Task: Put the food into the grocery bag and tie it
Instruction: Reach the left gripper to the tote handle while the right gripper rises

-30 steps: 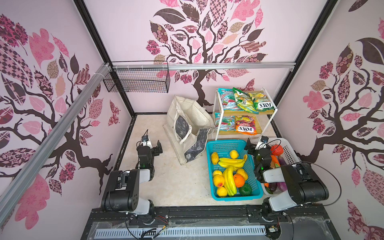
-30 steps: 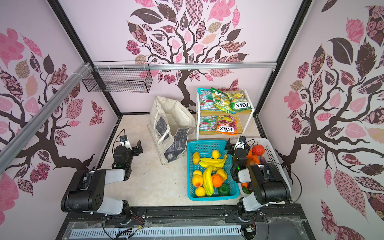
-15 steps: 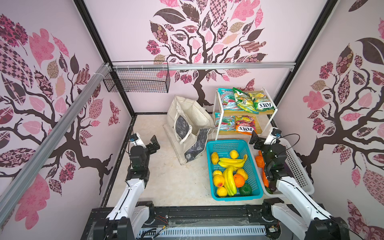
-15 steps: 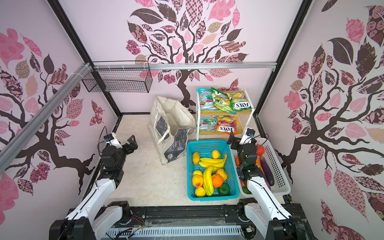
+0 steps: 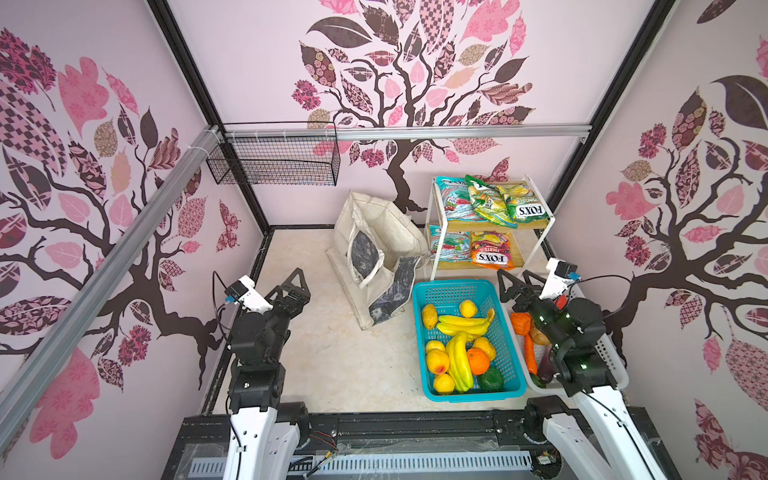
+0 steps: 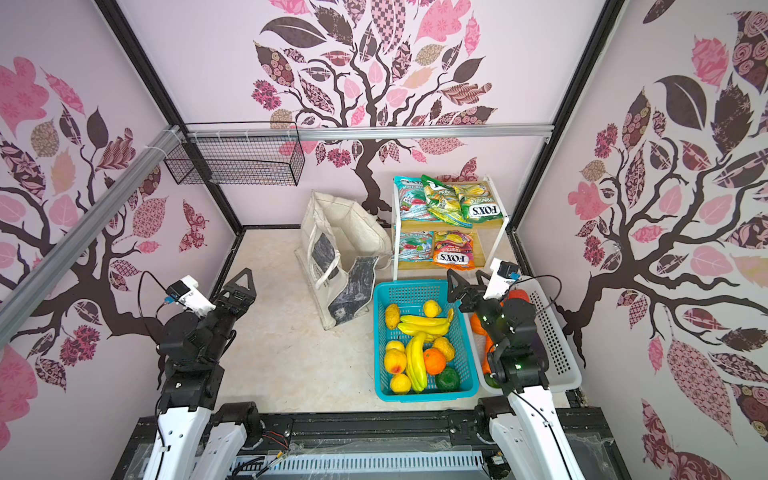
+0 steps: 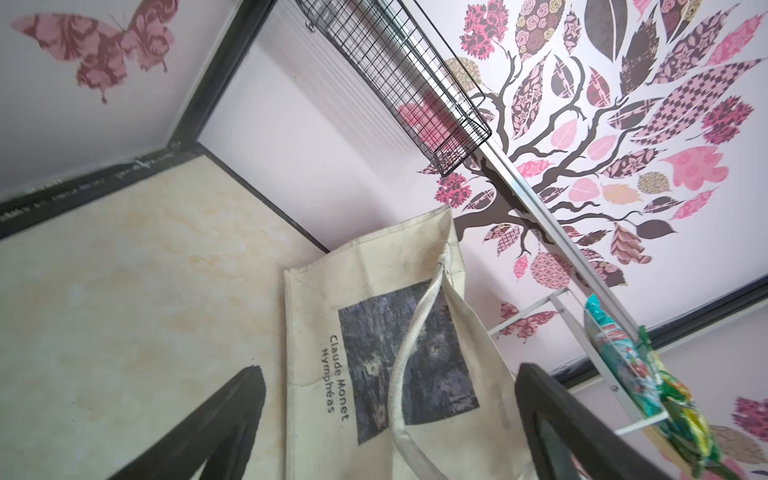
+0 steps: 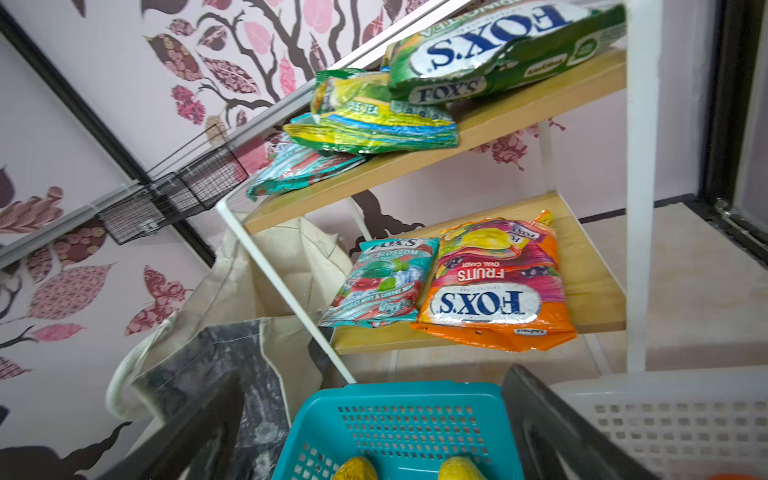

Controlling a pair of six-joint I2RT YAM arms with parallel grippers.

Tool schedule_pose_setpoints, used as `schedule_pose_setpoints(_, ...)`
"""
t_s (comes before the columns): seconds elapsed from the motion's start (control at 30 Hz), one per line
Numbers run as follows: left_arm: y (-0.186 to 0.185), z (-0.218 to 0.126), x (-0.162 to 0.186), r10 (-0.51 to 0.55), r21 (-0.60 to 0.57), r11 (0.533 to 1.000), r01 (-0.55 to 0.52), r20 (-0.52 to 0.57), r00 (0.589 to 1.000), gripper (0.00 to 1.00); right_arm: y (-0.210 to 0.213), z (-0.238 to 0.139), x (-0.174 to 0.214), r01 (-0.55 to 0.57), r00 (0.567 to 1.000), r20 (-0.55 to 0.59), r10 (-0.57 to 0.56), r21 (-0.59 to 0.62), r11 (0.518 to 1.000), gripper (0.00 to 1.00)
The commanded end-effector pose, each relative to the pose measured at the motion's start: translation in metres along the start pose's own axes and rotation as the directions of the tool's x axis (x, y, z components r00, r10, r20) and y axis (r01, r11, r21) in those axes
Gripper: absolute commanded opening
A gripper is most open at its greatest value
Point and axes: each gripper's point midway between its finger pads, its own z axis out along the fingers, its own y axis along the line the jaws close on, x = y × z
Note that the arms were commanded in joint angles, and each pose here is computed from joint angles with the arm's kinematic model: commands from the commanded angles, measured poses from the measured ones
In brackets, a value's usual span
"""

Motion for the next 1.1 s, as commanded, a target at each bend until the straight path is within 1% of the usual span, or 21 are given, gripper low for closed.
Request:
schedule_pose_setpoints(0.0, -0.019, -0.008, -0.002, -0.063, 0.077, 0.995, 0.065, -0.024, 0.998, 0.98, 0.018, -0.001, 0.007, -0.02, 0.996, -0.083, 0.013, -0.083, 0.996, 1.0)
schedule_pose_setpoints(0.07, -0.024, -0.008, -0.003, -0.017, 0.055, 0.998, 0.02, -0.065, 0.998, 0.98, 0.013, 0.004, 0.011, -0.016, 0.989, -0.15, 0.009, -0.045, 0.999, 0.99)
schedule_pose_setpoints(0.13, -0.029, -0.003, -0.001, 0.017, 0.024, 1.0, -0.014, -0.137, 0.99, 0.98, 0.009, 0.009, 0.013, -0.02, 0.979, -0.203, 0.017, -0.014, 1.0, 0.99)
schedule_pose_setpoints(0.23, -0.029, 0.003, 0.009, 0.042, -0.021, 0.999, -0.049, -0.256, 0.966, 0.98, 0.019, 0.014, 0.016, -0.053, 0.972, -0.232, 0.036, -0.067, 0.996, 0.99)
schedule_pose_setpoints(0.3, -0.032, 0.006, 0.014, 0.057, -0.027, 0.997, -0.068, -0.305, 0.951, 0.98, 0.024, 0.018, 0.016, -0.084, 0.969, -0.238, 0.058, -0.099, 0.992, 1.0)
schedule_pose_setpoints(0.4, -0.039, 0.011, 0.016, 0.08, -0.021, 0.995, -0.093, -0.341, 0.937, 0.98, 0.03, 0.026, 0.019, -0.113, 0.963, -0.259, 0.078, -0.125, 0.986, 1.0)
schedule_pose_setpoints(0.47, -0.045, 0.015, 0.02, 0.097, -0.02, 0.993, -0.112, -0.374, 0.922, 0.98, 0.035, 0.031, 0.025, -0.111, 0.956, -0.284, 0.073, -0.119, 0.987, 1.0)
schedule_pose_setpoints(0.53, -0.053, 0.02, 0.027, 0.131, -0.021, 0.988, -0.153, -0.409, 0.903, 0.98, 0.045, 0.034, 0.035, -0.072, 0.951, -0.308, 0.033, -0.115, 0.991, 1.0)
schedule_pose_setpoints(0.57, -0.063, 0.021, 0.034, 0.161, -0.002, 0.984, -0.179, -0.426, 0.89, 0.98, 0.053, 0.034, 0.039, -0.055, 0.948, -0.319, 0.012, -0.127, 0.99, 0.99)
schedule_pose_setpoints(0.6, -0.069, 0.024, 0.036, 0.201, -0.001, 0.975, -0.222, -0.423, 0.884, 0.98, 0.06, 0.035, 0.044, -0.038, 0.944, -0.329, -0.007, -0.132, 0.99, 1.0)
schedule_pose_setpoints(0.67, -0.086, 0.029, 0.046, 0.27, 0.006, 0.955, -0.298, -0.439, 0.857, 0.98, 0.07, 0.038, 0.051, -0.021, 0.938, -0.345, -0.03, -0.143, 0.99, 1.0)
schedule_pose_setpoints(0.73, -0.105, 0.035, 0.057, 0.342, 0.022, 0.927, -0.373, -0.457, 0.821, 0.98, 0.074, 0.042, 0.057, -0.026, 0.926, -0.377, -0.028, -0.136, 0.99, 0.99)
schedule_pose_setpoints(0.77, -0.111, 0.039, 0.062, 0.358, 0.03, 0.92, -0.39, -0.465, 0.81, 0.98, 0.073, 0.043, 0.058, -0.036, 0.922, -0.387, -0.017, -0.129, 0.991, 1.0)
schedule_pose_setpoints(0.87, -0.109, 0.063, 0.082, 0.37, -0.012, 0.895, -0.445, -0.536, 0.759, 0.98, 0.068, 0.043, 0.06, -0.058, 0.922, -0.386, 0.016, -0.096, 0.994, 1.0)
schedule_pose_setpoints(1.0, -0.104, 0.093, 0.1, 0.432, -0.046, 0.816, -0.576, -0.613, 0.661, 0.98, 0.067, 0.042, 0.051, -0.043, 0.935, -0.355, 0.01, -0.083, 0.996, 1.0)
schedule_pose_setpoints(1.07, -0.097, 0.109, 0.112, 0.441, -0.068, 0.79, -0.609, -0.627, 0.642, 0.98, 0.065, 0.044, 0.049, -0.038, 0.937, -0.349, 0.011, -0.07, 0.997, 0.99)
